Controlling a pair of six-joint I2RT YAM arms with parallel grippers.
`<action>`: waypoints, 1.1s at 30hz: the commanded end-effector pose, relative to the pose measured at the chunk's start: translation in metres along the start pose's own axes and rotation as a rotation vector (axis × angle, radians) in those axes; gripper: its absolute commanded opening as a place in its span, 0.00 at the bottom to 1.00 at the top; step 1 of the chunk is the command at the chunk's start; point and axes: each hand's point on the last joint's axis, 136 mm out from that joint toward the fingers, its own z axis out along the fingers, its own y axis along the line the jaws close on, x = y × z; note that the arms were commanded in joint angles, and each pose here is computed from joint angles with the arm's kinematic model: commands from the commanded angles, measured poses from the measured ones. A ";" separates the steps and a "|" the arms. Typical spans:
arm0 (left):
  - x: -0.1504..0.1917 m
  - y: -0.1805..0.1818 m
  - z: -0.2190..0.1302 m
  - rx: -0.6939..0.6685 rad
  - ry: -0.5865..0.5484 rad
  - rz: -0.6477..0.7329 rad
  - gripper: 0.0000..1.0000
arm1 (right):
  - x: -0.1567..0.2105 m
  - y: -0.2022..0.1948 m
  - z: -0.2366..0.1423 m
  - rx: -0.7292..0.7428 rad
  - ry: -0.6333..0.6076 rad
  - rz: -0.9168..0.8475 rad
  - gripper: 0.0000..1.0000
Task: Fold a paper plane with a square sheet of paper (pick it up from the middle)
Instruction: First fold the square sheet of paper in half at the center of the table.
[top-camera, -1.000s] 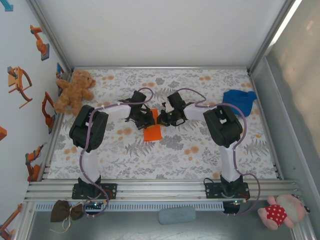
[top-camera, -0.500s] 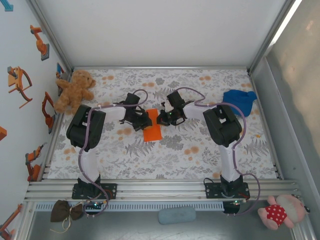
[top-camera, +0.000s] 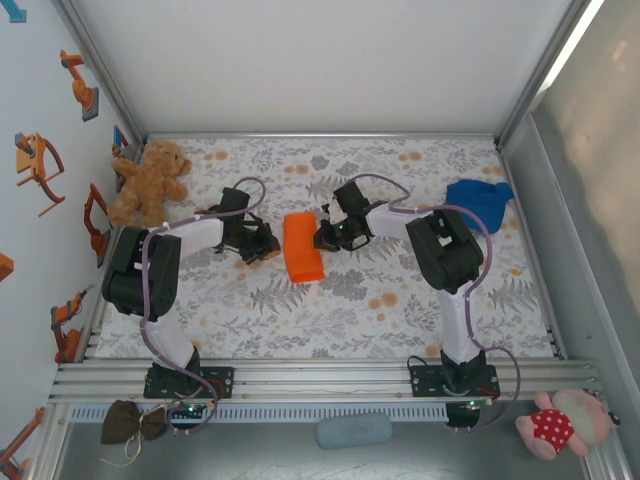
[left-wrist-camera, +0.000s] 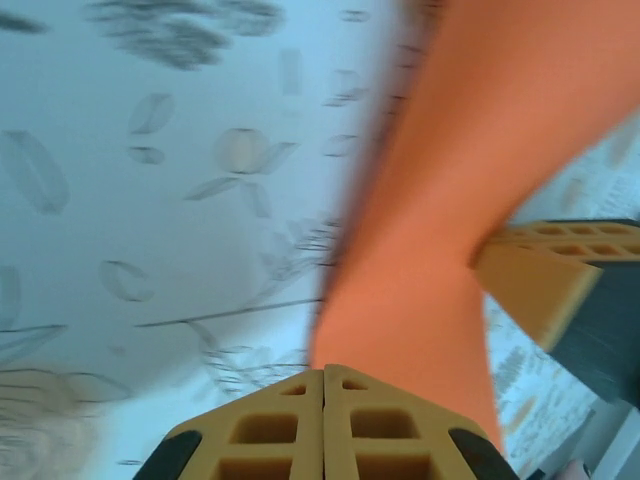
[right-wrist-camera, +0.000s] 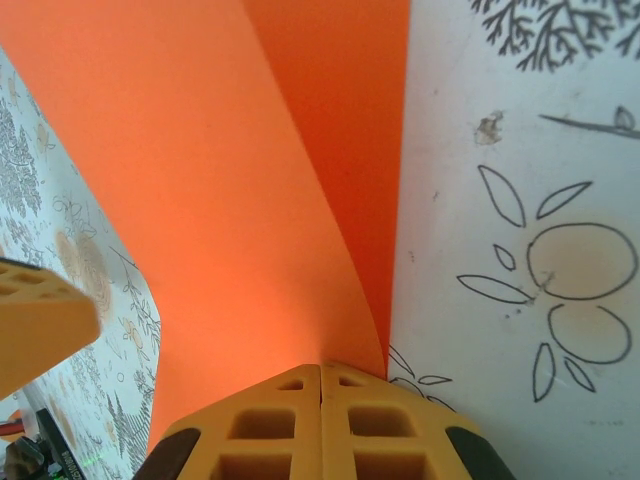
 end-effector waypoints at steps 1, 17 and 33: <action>-0.004 -0.046 -0.002 0.118 -0.017 0.081 0.09 | 0.084 -0.140 0.012 0.461 0.217 0.222 0.00; -0.026 0.012 0.050 0.028 0.019 -0.033 0.08 | 0.086 -0.144 0.011 0.473 0.220 0.221 0.00; -0.040 -0.041 0.000 0.181 -0.082 0.070 0.09 | 0.087 -0.148 0.009 0.478 0.221 0.228 0.00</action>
